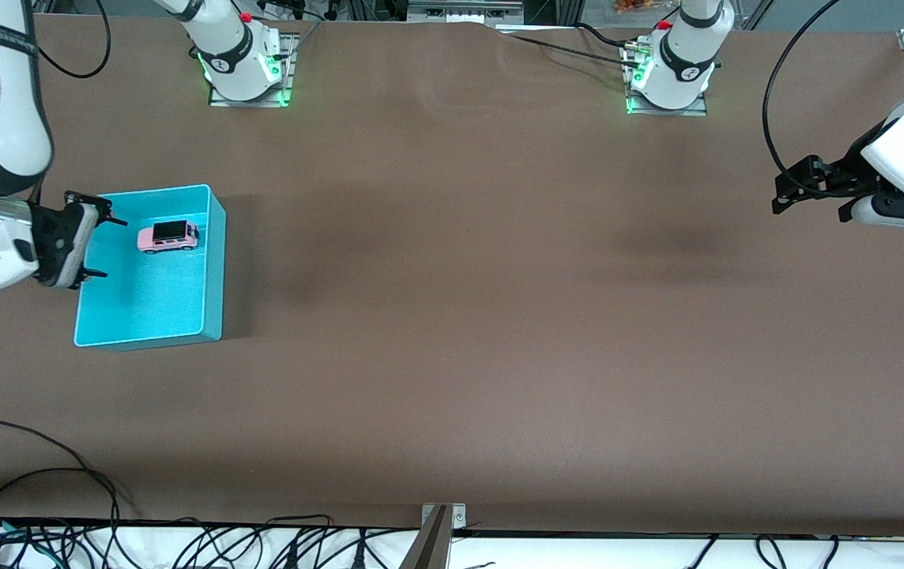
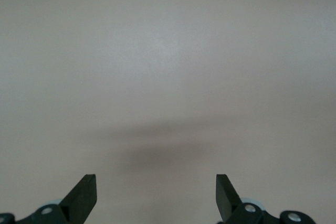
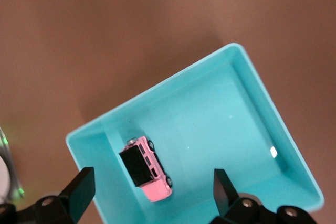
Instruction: Wind and store pink jeep toy
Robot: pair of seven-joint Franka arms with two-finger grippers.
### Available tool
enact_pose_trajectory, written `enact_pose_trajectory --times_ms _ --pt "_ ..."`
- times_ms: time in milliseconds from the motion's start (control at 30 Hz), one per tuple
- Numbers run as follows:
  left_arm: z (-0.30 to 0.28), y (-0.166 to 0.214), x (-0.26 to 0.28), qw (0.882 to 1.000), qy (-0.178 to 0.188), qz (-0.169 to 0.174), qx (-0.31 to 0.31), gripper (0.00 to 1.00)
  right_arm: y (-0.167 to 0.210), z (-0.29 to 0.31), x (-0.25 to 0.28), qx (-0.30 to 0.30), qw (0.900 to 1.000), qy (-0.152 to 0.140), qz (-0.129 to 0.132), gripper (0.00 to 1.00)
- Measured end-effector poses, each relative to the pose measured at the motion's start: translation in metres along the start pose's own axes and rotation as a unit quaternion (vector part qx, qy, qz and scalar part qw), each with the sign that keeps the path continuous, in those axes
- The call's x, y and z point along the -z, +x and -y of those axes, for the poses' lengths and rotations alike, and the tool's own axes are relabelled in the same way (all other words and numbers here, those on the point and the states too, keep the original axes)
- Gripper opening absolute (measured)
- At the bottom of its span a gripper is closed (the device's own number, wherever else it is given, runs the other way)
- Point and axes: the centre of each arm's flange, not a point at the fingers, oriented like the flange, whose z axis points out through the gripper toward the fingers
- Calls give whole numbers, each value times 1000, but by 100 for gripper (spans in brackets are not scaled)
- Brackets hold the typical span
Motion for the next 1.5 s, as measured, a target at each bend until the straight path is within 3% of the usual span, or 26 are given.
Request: enact_pose_trajectory --times_ms 133,267,567,700,867,1067,1200,1500 --pt "0 0 0 1000 0 0 0 100 14 3 34 -86 996 -11 -4 100" --pt "0 0 0 1000 0 0 0 100 28 8 58 -167 986 -27 -4 100" --pt "0 0 0 1000 0 0 0 100 43 12 99 -322 944 -67 -16 100" --pt "0 0 0 1000 0 0 0 100 46 15 116 -395 915 -74 -28 100" --pt "0 0 0 1000 0 0 0 100 55 32 140 -480 874 -67 -18 100" --pt "0 0 0 1000 0 0 0 100 85 58 158 -547 830 -108 2 100" --pt "0 0 0 1000 0 0 0 100 87 73 172 -560 820 -113 -2 100" --pt "0 0 0 1000 0 0 0 100 57 97 180 -562 820 -111 -21 100"
